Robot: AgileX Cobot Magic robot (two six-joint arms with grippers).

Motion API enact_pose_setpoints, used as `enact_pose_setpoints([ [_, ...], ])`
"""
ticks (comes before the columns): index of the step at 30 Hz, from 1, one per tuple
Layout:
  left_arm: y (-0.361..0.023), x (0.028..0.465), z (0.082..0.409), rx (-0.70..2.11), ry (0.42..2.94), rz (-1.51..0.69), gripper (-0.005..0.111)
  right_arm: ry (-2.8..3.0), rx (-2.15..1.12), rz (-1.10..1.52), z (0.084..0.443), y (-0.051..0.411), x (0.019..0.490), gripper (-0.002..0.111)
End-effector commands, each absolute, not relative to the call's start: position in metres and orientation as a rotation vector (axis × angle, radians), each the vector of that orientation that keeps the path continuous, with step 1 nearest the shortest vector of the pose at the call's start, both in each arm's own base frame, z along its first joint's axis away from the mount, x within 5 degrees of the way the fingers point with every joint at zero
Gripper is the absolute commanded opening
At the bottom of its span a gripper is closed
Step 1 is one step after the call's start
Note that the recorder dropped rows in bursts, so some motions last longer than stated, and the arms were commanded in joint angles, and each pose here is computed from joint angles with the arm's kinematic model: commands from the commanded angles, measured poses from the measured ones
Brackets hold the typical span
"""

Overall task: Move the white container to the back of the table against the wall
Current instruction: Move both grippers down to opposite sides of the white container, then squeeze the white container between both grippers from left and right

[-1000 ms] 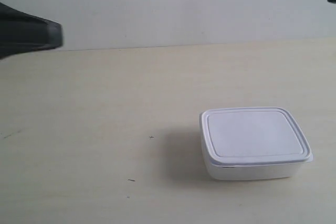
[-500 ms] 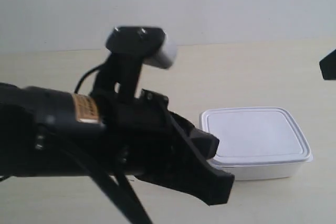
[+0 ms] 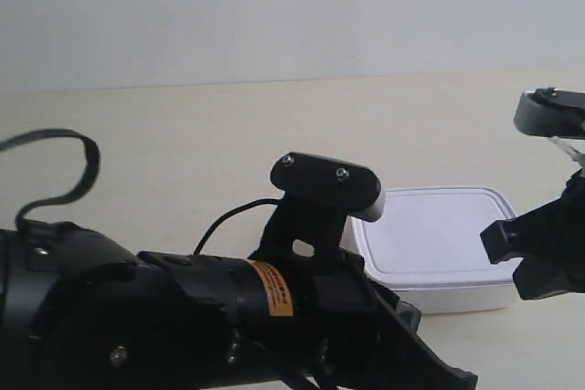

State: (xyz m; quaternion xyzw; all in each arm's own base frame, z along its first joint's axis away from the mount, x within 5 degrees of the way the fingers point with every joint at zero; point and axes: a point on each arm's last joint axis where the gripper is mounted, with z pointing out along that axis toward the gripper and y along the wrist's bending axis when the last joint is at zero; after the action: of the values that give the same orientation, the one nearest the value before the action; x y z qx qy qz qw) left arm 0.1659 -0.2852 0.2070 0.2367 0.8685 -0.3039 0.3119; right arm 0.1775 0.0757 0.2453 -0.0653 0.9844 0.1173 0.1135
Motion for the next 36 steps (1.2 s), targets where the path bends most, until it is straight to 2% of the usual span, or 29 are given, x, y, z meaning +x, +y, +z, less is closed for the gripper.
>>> enact_pose_setpoints([
  [1,-0.293,0.171,0.191,0.574,2.308,-0.787,0.0,2.98,-0.173,0.305,0.223,0.08,0.191,0.0],
  [11,-0.32,0.188,0.165,0.568,2.365,-0.757,0.0,3.081,-0.049,0.115,0.193,0.075,0.207,0.0],
  [21,-0.342,0.199,0.145,0.6,2.431,-0.74,0.0,3.083,-0.042,0.076,0.169,0.078,0.222,0.0],
  [29,-0.334,0.225,0.131,0.548,2.487,-0.69,0.0,3.086,-0.042,0.068,0.153,0.08,0.23,0.0],
  [36,-0.33,0.233,0.132,0.539,2.45,-0.674,0.0,3.04,-0.029,0.085,0.153,0.081,0.235,0.0],
])
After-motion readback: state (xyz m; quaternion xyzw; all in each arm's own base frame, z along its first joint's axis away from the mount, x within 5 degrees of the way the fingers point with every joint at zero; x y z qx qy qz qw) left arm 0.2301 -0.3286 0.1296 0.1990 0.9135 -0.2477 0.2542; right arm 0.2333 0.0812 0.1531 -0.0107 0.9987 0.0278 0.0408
